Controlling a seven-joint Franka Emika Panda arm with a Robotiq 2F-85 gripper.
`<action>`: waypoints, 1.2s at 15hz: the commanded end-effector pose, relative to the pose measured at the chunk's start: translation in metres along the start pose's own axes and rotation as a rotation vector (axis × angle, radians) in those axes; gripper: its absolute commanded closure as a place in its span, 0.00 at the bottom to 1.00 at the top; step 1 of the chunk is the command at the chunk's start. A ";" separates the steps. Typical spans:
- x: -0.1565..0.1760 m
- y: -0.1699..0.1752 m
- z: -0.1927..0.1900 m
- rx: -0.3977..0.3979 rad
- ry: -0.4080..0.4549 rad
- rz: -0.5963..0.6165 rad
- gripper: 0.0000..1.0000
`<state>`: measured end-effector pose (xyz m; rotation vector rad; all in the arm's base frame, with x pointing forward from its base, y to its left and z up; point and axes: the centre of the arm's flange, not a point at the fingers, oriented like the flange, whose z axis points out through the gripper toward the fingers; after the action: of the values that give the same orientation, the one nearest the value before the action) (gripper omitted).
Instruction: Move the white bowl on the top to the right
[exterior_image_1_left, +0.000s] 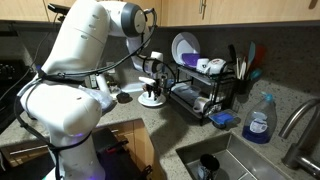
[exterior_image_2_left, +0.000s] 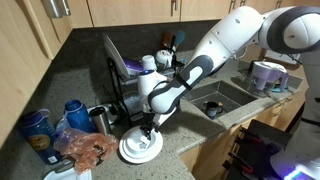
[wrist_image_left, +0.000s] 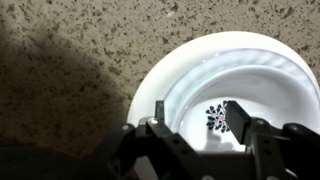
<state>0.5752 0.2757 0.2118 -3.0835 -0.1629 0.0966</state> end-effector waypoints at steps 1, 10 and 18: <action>0.008 -0.008 -0.006 -0.026 -0.025 0.015 0.66; 0.009 -0.003 -0.008 -0.042 -0.047 0.023 0.97; 0.011 0.011 -0.001 -0.004 -0.058 0.092 0.97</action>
<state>0.5862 0.2726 0.2210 -3.0983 -0.1154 0.1417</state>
